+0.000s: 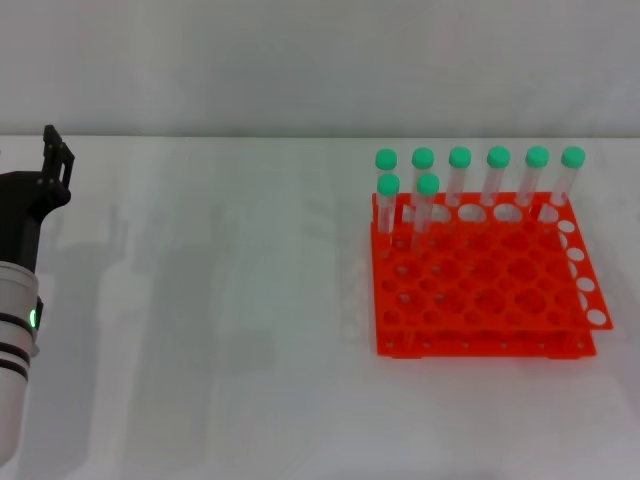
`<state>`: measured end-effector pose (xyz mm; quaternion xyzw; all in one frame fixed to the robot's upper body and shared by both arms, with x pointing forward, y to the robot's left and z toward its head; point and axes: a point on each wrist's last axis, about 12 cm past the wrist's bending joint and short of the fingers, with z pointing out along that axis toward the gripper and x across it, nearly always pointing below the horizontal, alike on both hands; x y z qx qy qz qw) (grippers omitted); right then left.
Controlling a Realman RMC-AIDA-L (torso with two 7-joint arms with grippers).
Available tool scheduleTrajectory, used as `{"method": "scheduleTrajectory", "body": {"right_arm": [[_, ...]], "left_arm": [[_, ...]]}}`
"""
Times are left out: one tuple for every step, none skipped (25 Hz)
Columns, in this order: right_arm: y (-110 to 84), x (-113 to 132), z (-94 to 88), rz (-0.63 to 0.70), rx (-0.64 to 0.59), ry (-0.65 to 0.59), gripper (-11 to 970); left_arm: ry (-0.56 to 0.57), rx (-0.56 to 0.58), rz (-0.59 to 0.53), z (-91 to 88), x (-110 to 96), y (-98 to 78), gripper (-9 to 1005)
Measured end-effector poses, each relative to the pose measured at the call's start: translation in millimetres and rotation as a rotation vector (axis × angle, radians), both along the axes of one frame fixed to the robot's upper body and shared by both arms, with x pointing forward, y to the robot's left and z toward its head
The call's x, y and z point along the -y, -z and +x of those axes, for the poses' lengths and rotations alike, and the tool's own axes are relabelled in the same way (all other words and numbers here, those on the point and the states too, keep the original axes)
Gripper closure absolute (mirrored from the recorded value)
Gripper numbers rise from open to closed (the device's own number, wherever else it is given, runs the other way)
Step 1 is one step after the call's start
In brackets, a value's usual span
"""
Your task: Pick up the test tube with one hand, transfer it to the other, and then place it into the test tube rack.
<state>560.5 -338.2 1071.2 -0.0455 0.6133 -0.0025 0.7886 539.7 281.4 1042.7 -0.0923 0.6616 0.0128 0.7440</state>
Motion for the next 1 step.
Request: {"method": "scheduleTrajectory", "body": {"right_arm": [[0.5,0.2,-0.3,-0.008,-0.002,0.003,85]], "left_arm": [[0.001,-0.002,0.0,0.2,0.2,0.2,278]]}}
